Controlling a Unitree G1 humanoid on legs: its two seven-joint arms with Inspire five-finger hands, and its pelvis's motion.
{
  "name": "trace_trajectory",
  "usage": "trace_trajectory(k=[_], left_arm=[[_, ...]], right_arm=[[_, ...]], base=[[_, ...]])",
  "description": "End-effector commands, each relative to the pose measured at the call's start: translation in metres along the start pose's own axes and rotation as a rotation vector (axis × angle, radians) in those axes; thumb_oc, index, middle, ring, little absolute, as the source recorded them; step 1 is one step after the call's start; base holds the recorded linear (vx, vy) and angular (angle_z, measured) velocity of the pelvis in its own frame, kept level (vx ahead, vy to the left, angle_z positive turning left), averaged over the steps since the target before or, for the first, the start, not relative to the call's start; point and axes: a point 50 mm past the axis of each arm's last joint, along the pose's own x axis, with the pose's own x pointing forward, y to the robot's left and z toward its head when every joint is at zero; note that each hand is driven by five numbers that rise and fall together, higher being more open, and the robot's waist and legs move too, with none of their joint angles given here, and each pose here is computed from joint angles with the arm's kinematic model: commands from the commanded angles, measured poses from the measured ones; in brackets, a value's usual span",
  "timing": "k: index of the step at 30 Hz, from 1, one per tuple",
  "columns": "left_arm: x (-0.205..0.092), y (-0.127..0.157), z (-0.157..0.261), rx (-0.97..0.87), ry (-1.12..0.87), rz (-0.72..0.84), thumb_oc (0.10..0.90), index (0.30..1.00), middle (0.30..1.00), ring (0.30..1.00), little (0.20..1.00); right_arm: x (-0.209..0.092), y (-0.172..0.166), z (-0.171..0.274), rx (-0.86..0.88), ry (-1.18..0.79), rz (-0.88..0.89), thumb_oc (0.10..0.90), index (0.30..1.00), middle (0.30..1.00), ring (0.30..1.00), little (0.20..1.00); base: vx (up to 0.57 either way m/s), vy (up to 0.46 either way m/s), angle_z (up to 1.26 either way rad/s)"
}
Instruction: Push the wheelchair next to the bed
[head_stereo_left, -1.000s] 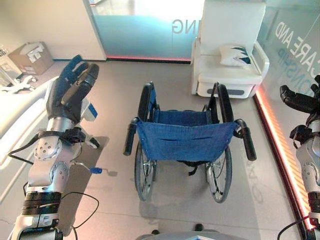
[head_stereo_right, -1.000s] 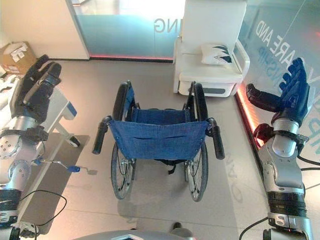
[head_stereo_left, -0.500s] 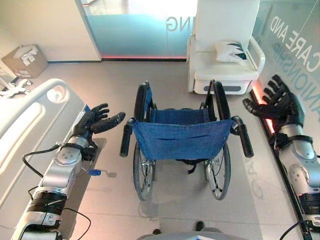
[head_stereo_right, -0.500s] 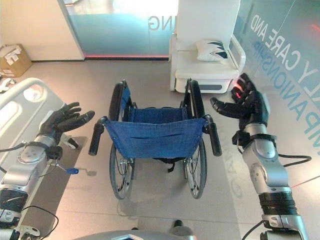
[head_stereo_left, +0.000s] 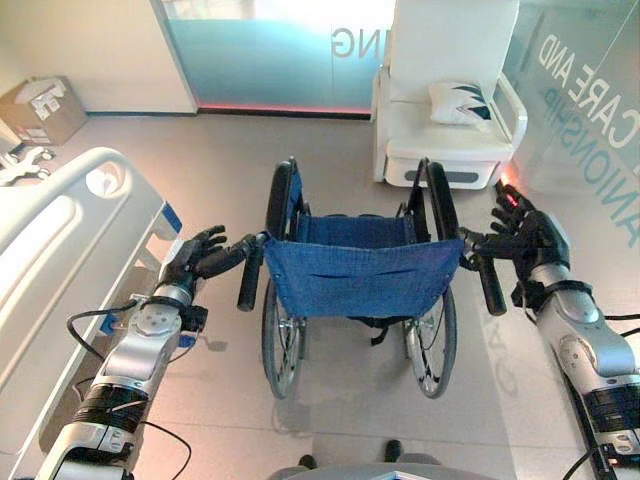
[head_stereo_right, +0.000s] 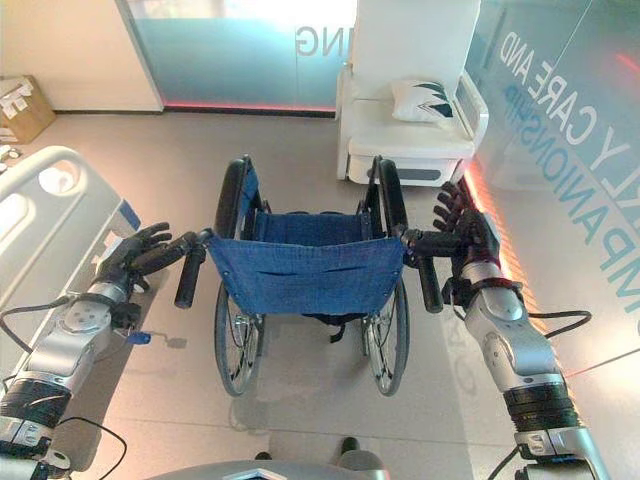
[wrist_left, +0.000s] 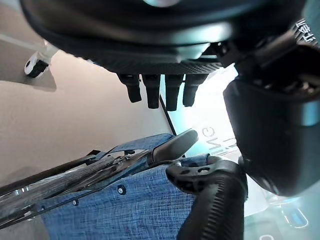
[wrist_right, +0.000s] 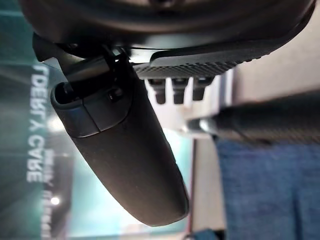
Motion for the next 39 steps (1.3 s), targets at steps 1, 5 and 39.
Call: trace_trajectory(k=[1, 5, 39], left_arm=[[0.014, 0.005, 0.077, -0.016, -0.301, 0.011, 0.8, 0.9, 0.9, 0.9, 0.9], [0.013, -0.003, 0.083, -0.057, -0.34, -0.013, 0.8, 0.9, 0.9, 0.9, 0.9], [-0.004, -0.018, 0.099, -0.213, -0.486, -0.002, 0.8, 0.9, 0.9, 0.9, 0.9]], right_arm=[[0.009, 0.004, 0.04, -0.02, -0.19, 0.022, 0.8, 0.9, 0.9, 0.9, 0.9], [0.011, 0.004, 0.031, -0.019, -0.149, -0.004, 0.8, 0.9, 0.9, 0.9, 0.9], [-0.005, -0.001, -0.015, 0.053, 0.038, 0.011, 0.8, 0.9, 0.9, 0.9, 0.9]], base=[[0.0, 0.0, 0.0], [0.0, 0.0, 0.0], [0.0, 0.0, 0.0]])
